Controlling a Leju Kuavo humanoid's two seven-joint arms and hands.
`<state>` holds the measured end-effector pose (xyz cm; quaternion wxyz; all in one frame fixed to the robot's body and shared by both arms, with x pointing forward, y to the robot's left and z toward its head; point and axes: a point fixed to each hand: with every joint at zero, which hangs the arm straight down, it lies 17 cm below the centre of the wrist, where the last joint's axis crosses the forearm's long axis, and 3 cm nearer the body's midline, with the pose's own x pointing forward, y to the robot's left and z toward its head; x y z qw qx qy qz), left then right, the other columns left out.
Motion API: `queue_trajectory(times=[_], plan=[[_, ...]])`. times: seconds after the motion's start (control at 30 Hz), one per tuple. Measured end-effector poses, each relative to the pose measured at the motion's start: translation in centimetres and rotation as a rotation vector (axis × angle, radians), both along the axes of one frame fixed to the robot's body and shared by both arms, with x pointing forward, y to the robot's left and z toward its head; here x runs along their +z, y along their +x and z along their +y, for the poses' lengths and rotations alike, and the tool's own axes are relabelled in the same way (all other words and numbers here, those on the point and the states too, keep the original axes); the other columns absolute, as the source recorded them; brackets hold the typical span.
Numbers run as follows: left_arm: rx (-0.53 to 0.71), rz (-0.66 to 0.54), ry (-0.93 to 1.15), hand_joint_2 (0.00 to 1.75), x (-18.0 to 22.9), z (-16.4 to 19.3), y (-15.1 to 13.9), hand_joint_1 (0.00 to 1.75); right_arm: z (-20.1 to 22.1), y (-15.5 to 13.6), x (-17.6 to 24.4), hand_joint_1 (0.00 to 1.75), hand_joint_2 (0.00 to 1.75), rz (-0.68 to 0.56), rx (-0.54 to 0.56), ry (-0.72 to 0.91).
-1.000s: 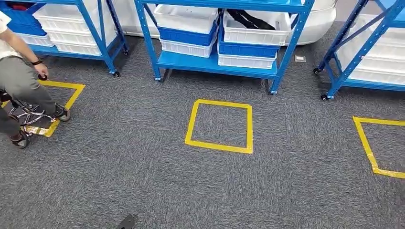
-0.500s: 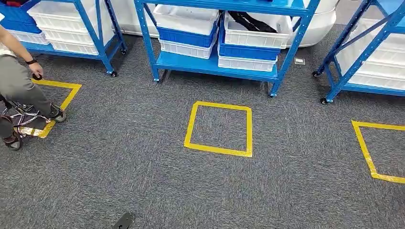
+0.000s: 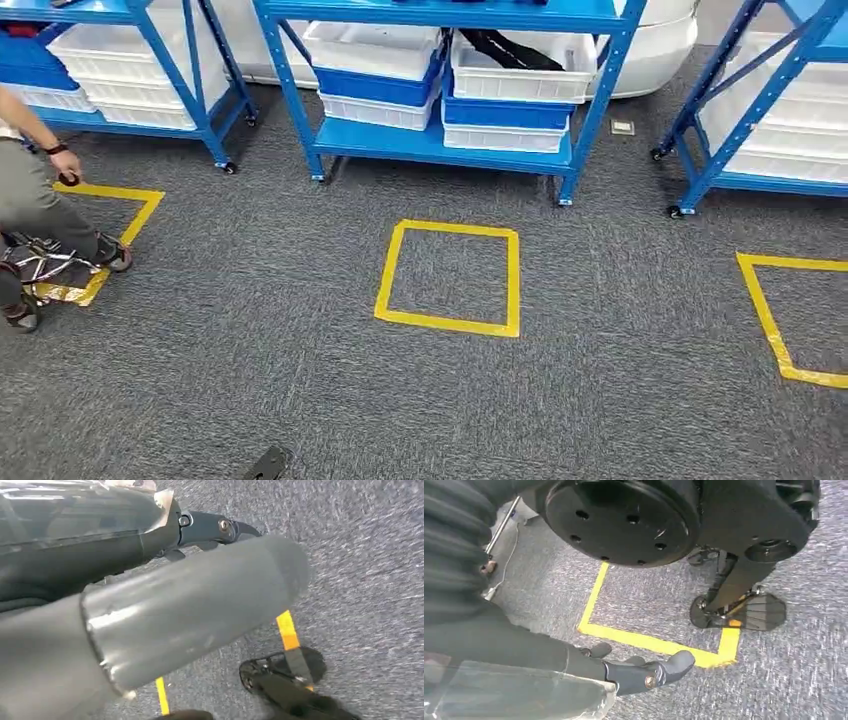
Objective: Take the parts from the cabinet and place them on the table.
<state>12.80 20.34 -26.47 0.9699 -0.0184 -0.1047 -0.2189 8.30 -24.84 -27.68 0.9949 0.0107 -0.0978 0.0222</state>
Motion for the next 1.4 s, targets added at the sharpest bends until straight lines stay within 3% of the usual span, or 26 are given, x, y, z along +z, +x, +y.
queue_trajectory(times=[1.4], plan=[[0.013,0.001,0.007,0.00,-0.13,0.43,-0.27,0.00,0.14,0.04,0.03,0.00,1.75,-0.003,0.027,0.003]])
